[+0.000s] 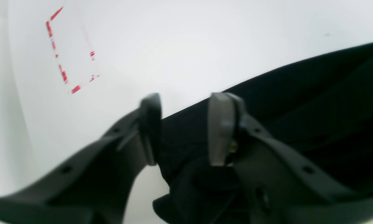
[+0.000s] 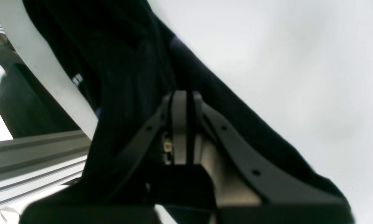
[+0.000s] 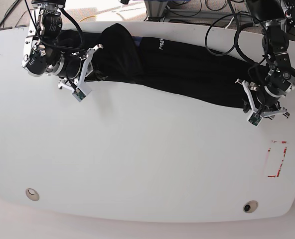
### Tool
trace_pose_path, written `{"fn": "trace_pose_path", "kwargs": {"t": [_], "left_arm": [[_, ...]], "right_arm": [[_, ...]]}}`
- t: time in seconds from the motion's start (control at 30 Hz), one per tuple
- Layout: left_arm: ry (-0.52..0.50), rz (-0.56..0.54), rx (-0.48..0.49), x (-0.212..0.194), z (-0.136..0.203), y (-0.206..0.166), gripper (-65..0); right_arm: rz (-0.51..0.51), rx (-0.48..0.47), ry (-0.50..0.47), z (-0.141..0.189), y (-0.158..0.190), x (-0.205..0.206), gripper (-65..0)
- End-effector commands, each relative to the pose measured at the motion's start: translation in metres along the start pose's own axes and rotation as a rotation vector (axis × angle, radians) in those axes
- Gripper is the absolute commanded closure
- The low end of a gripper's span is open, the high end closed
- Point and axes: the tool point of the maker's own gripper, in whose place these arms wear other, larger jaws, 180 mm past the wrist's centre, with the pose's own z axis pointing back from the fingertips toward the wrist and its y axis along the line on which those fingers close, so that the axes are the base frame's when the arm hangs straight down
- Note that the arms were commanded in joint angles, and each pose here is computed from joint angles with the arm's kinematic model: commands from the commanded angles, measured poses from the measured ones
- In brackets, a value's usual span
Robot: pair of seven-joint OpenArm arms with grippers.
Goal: Layout the t-shirt on the table in an organized manner, then fold the t-shirt properly
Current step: 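Press the folded shirt flat with both grippers, pulling edges straight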
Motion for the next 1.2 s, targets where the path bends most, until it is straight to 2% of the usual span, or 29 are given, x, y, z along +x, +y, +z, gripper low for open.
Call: {"fn": "trace_pose_path", "kwargs": {"t": [0.0,0.2,0.33,0.47,0.6,0.93,1.17], "left_arm": [[-0.015,0.024,-0.012,0.001,0.001,-0.011,-11.1],[-0.022,0.044,-0.056,-0.012,0.007,-0.038,-10.7],[-0.108,0.053,-0.077,-0.006,0.009,-0.047,-10.7],[-0.185,0.064,-0.100,-0.002,0.015,-0.058,-10.4],[-0.234,0.079,-0.107,0.005,0.017,-0.063,-10.4],[-0.185,0.125,-0.072,-0.019,0.021,-0.054,-10.4],[-0.099,0.176,-0.117,-0.053,0.008,-0.067,-10.4]], "right_arm": [[0.033,0.000,-0.074,0.011,0.002,0.012,-2.1],[-0.003,0.028,-0.125,0.012,0.015,-0.001,-1.9],[0.003,-0.024,-0.127,0.009,0.012,-0.009,-1.9],[0.058,-0.057,-0.101,-0.001,0.016,-0.019,-1.9],[0.091,-0.074,-0.113,-0.007,0.021,-0.019,-1.9],[0.079,-0.073,-0.085,-0.008,0.025,-0.032,-1.9],[0.015,-0.076,-0.020,-0.019,0.018,-0.065,-1.9]]}}
